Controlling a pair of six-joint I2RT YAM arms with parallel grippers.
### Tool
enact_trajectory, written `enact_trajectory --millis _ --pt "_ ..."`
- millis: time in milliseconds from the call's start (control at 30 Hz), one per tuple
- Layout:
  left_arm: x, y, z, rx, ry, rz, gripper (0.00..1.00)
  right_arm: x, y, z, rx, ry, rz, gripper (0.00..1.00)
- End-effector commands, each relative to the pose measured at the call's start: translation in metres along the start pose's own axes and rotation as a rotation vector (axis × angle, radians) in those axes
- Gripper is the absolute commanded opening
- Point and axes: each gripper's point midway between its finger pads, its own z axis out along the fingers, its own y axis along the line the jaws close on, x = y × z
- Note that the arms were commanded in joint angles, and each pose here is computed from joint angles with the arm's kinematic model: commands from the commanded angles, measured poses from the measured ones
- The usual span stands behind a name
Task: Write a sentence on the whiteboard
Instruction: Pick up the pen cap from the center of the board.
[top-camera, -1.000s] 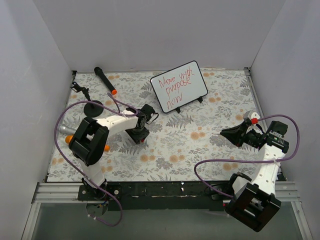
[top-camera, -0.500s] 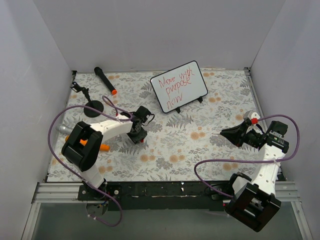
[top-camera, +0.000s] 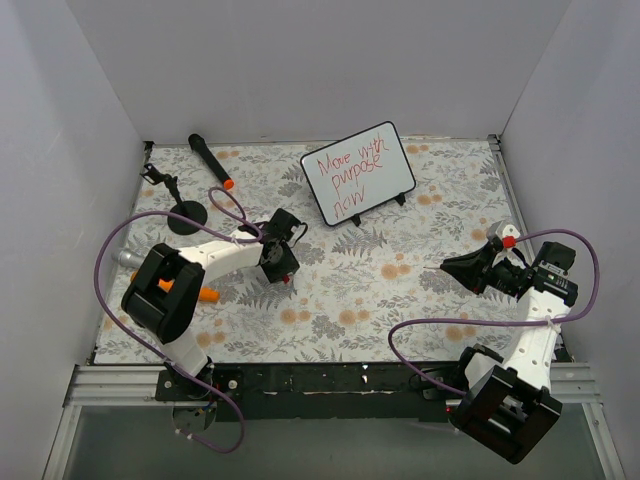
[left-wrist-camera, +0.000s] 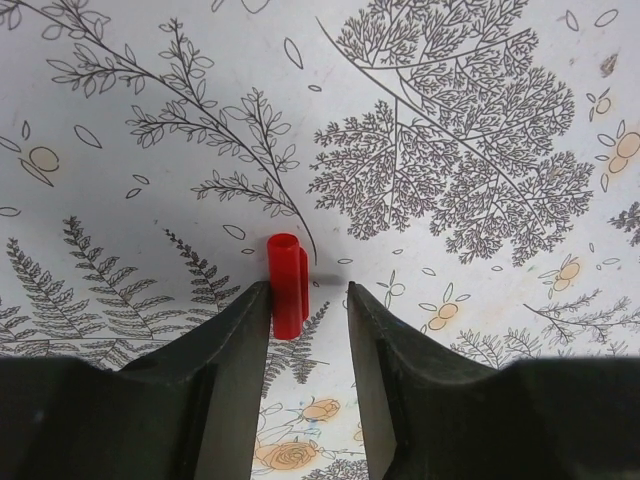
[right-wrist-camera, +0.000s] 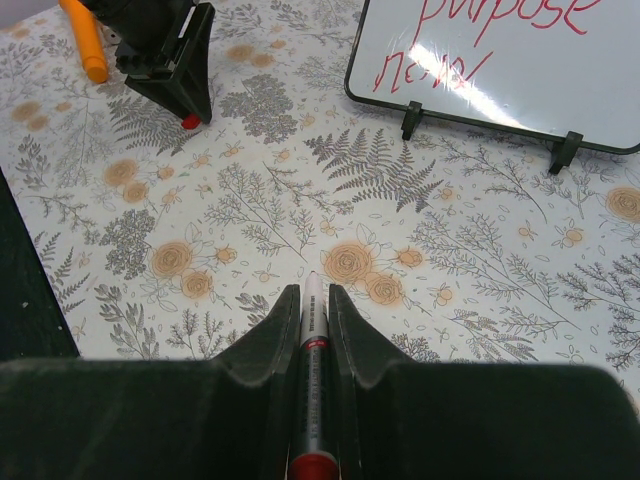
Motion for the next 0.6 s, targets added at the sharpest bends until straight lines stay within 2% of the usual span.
enact_trajectory --millis 0,367,567 --pt "0.005 0.017 0.008 -0.032 0.025 0.068 0.37 -0.014 -0.001 -0.002 0.001 -0.013 -0.058 0.01" --pt "0.002 0.031 0.007 -0.064 0.025 0.220 0.38 -0.015 0.000 -0.001 -0.001 -0.017 -0.061 0.01" --pt "0.012 0.040 0.008 -0.025 0.074 0.221 0.38 -0.018 0.003 -0.002 -0.006 -0.020 -0.079 0.01"
